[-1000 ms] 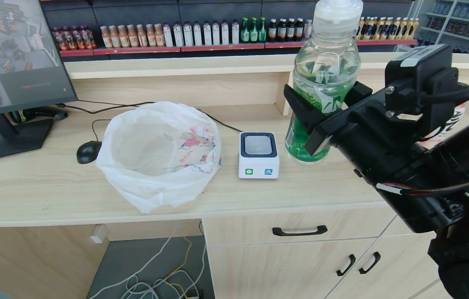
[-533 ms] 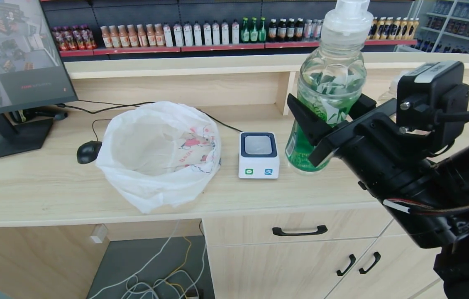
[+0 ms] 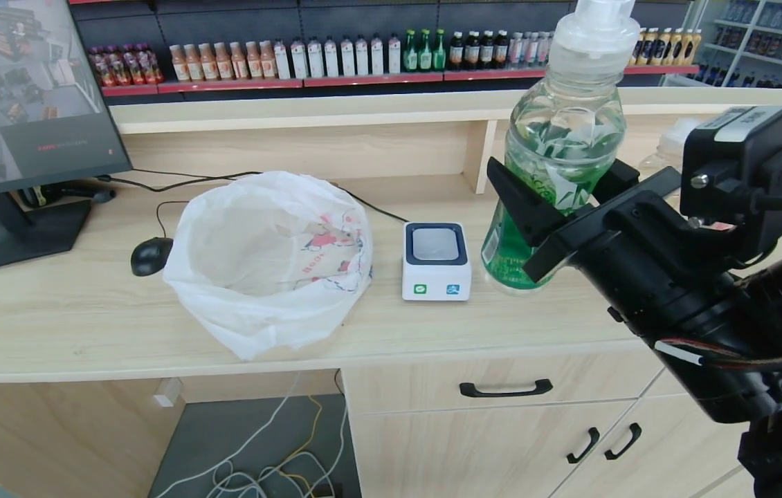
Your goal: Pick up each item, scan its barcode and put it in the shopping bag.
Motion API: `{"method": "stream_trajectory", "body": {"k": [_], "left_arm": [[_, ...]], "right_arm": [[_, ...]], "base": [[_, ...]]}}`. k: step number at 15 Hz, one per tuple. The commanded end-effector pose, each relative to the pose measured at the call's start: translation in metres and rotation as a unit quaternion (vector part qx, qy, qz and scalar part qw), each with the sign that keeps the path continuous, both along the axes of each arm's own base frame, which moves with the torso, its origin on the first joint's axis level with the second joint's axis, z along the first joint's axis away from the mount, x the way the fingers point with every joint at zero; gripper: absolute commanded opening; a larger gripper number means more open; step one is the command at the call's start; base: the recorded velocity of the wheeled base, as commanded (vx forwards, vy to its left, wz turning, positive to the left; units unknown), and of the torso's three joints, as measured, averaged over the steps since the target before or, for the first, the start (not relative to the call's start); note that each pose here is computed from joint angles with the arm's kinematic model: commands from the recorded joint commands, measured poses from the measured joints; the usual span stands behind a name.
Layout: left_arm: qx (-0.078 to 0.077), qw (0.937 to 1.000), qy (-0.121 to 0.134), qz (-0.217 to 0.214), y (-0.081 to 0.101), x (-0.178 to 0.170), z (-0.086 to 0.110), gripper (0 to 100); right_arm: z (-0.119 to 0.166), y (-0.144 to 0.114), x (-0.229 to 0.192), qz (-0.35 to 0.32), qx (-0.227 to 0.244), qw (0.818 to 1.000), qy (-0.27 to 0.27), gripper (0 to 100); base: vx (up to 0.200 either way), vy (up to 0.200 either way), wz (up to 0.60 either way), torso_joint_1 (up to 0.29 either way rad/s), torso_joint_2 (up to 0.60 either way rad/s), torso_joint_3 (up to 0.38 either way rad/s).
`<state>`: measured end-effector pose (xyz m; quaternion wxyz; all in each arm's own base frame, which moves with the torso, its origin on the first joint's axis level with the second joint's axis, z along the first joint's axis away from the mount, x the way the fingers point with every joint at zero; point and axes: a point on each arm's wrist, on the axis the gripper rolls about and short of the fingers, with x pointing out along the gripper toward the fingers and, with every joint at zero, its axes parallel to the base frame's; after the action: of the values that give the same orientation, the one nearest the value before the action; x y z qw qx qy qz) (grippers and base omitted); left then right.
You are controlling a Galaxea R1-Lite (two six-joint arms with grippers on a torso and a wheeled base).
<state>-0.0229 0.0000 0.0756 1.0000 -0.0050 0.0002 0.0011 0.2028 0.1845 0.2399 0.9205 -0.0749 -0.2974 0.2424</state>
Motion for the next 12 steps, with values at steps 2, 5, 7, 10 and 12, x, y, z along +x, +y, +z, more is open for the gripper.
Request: {"method": "stream_trajectory", "body": {"k": [2,5,7,10,12], "left_arm": [[0.000,1.0000,0.001,0.000,0.0000,0.0001,-0.0003,100],[0.000,1.0000,0.001,0.000,0.0000,0.0001,-0.0003,100],[0.000,1.0000,0.001,0.000,0.0000,0.0001,-0.0003,100],[0.000,1.0000,0.000,0.000,0.0000,-0.0001,0.0002,100],[0.000,1.0000,0.000,0.000,0.0000,-0.0001,0.0002,100]], "right_arm": [[0.0005,-0.0001,-0.0009,0.001,-0.001,1.000,0.000,0],[0.0051,-0.0026,-0.0036,0.001,0.005,1.000,-0.006,0],[0.0054,-0.0031,-0.0042,0.001,0.005,1.000,-0.006,0],[0.0068,-0.0026,-0.0029,0.004,0.002,1.000,-0.013,0],[0.0069,-0.0049,0.0010,-0.003,-0.018,0.999,-0.029,0]], "base": [[0.000,0.200,0.00,0.015,0.00,0.002],[0.000,0.200,0.00,-0.001,0.00,0.002],[0.000,0.000,0.00,0.000,0.00,0.000],[0.000,0.000,0.00,0.000,0.00,0.000],[0.000,0.000,0.00,0.000,0.00,0.000]]}}
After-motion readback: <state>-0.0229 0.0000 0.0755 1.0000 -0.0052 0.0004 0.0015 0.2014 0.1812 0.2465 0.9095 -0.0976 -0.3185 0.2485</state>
